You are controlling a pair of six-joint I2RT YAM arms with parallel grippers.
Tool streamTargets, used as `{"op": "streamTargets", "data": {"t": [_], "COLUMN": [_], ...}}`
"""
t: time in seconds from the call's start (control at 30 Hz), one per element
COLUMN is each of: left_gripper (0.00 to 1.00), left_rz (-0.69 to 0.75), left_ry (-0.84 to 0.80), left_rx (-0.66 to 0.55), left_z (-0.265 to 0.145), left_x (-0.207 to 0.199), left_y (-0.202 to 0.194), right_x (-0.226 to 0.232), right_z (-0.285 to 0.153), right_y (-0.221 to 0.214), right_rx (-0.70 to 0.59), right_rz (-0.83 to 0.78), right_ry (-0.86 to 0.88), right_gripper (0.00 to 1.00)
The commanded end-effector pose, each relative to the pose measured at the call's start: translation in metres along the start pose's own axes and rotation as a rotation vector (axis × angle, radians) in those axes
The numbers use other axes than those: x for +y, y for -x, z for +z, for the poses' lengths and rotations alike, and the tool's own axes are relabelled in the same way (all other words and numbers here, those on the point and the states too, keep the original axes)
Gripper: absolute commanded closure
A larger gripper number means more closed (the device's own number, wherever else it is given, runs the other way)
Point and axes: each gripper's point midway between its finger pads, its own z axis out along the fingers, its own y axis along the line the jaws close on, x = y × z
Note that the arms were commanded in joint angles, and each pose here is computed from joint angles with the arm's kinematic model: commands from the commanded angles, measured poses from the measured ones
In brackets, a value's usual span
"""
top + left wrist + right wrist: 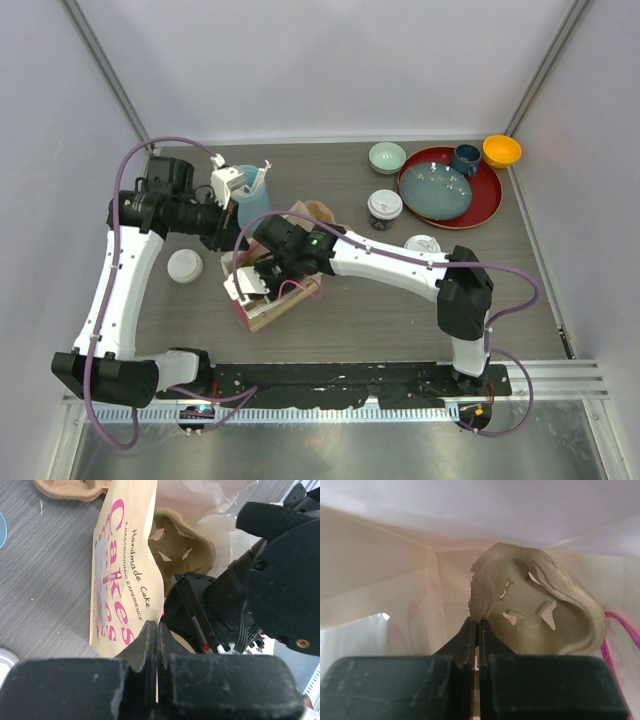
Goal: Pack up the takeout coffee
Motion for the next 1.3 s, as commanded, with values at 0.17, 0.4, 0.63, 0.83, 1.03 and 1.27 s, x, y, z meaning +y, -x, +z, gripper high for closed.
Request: {"op": "streamTargets", "data": {"t": [0.17,0.4,0.63,0.83,1.03,1.27], "left_gripper": [1.00,1.00,1.00,1.00,1.00,1.00], "left_rz": [0.040,0.061,0.069,0.056,0.057,0.061], "left_ry": [-0.023,0.014,0.061,0.042,0.045,0.070], "left_rx": [-0.015,-0.029,-0.010,-0.005,0.012,0.023], "left_z": [0.000,-0.006,-0.007,-0.004,-0.004,-0.004], "left_x": [-0.005,-0.001,0.008,0.006,0.008,0.013], "left_y": [0.004,0.011,0.005,0.003,-0.001,-0.003], "right_x": [0.032,0.044,0.050,0.056,0.045,0.017], "right_z": [0.003,0.022,0.036,0.049,0.041,0.008], "right_y": [-0.022,-0.043,-0.064,-0.083,-0.074,-0.027], "right_rx": [0.016,-0.018,-0.037,0.003,-0.009,-0.114], "right_rz": [0.029,0.115,0.215,0.243,0.244,0.199], "right_ry": [0.058,0.124,0.155,0.168,0.114,-0.019], "right_gripper": [0.99,0.99,0.99,0.99,0.76,0.41]}}
